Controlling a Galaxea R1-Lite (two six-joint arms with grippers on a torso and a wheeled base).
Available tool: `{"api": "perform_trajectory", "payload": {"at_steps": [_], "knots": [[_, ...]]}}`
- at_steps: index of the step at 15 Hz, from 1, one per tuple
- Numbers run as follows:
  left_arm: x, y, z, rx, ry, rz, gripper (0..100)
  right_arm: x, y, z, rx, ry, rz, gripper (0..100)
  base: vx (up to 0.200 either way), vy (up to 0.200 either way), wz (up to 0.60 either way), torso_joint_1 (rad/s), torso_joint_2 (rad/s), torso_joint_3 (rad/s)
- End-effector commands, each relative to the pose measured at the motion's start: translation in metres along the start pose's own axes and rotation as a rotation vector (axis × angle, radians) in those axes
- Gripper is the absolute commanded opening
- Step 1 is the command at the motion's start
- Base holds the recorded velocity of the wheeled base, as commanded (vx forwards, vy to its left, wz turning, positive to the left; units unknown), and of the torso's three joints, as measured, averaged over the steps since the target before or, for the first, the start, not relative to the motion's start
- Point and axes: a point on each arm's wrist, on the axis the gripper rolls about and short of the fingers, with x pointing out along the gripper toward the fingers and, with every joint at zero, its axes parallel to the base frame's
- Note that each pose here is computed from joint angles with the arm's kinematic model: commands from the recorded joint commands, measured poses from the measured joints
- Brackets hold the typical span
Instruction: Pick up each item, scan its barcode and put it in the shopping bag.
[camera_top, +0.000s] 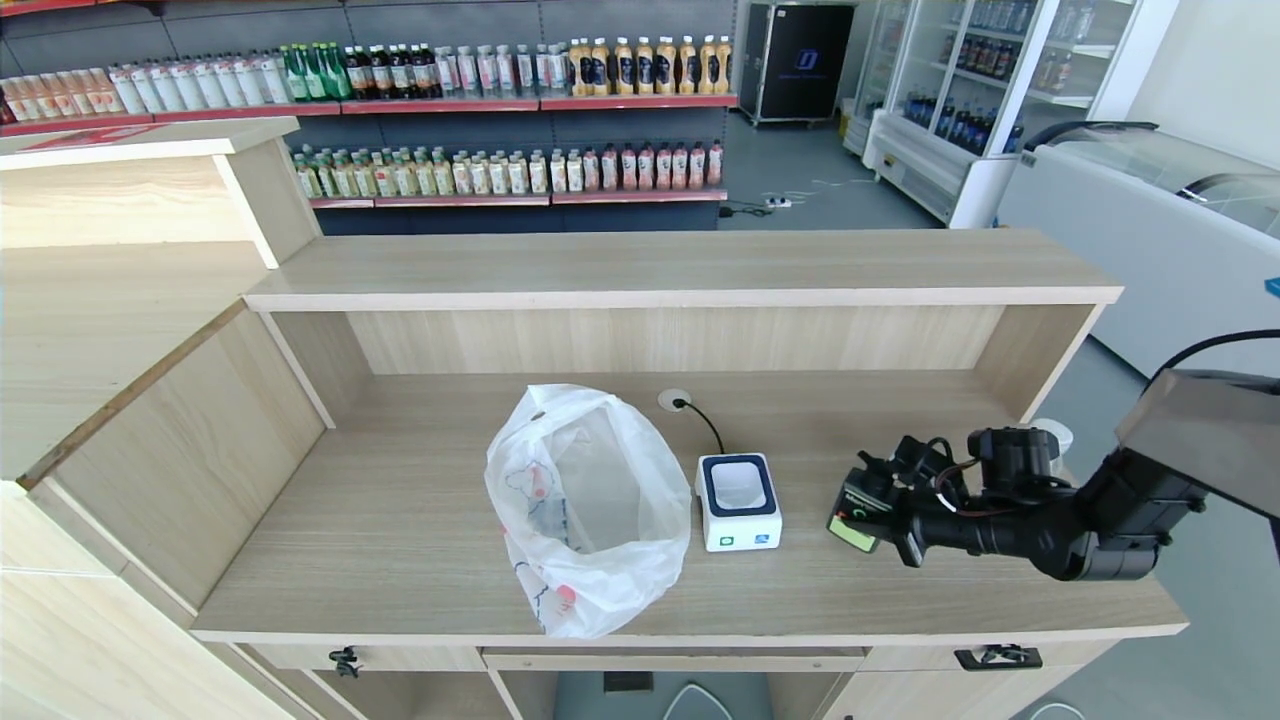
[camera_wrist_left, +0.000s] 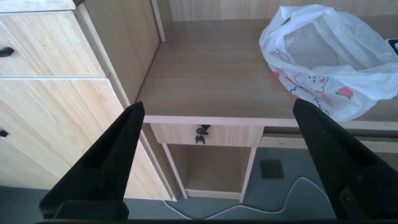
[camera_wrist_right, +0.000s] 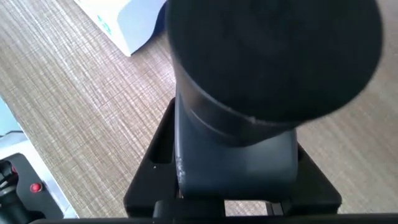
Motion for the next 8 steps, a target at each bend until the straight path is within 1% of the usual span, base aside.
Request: {"api": "perform_trajectory", "payload": {"at_steps": [1, 2, 3, 4, 5, 6, 7, 8], "knots": [[0.0, 0.0, 0.0, 0.0, 0.0, 0.001, 100, -0.05, -0.001, 0.078, -0.12, -0.092, -0.062, 0, 0.0, 0.0, 0.0, 0.0, 0.0, 0.0], [0.0, 0.0, 0.0, 0.0, 0.0, 0.001, 100, -0.068, 0.006, 0.11, -0.192, -0.129, -0.068, 0, 0.0, 0.0, 0.0, 0.0, 0.0, 0.0], [0.0, 0.0, 0.0, 0.0, 0.0, 0.001, 100, -0.1, 0.02, 0.149, -0.287, -0.177, -0.086, 0, 0.0, 0.0, 0.0, 0.0, 0.0, 0.0], [0.0, 0.0, 0.0, 0.0, 0.0, 0.001, 100, -0.118, 0.033, 0.171, -0.342, -0.206, -0.081, 0, 0.0, 0.0, 0.0, 0.0, 0.0, 0.0], [0.0, 0.0, 0.0, 0.0, 0.0, 0.0, 100, -0.155, 0.056, 0.2, -0.51, -0.238, -0.101, 0, 0.0, 0.0, 0.0, 0.0, 0.0, 0.0], [0.0, 0.0, 0.0, 0.0, 0.0, 0.001, 100, -0.167, 0.063, 0.207, -0.609, -0.24, -0.11, 0, 0.0, 0.0, 0.0, 0.0, 0.0, 0.0], [0.0, 0.0, 0.0, 0.0, 0.0, 0.0, 100, -0.193, 0.077, 0.218, -0.852, -0.246, -0.113, 0, 0.0, 0.0, 0.0, 0.0, 0.0, 0.0], [0.0, 0.0, 0.0, 0.0, 0.0, 0.0, 100, -0.201, 0.084, 0.22, -0.942, -0.256, -0.089, 0, 0.0, 0.0, 0.0, 0.0, 0.0, 0.0]]}}
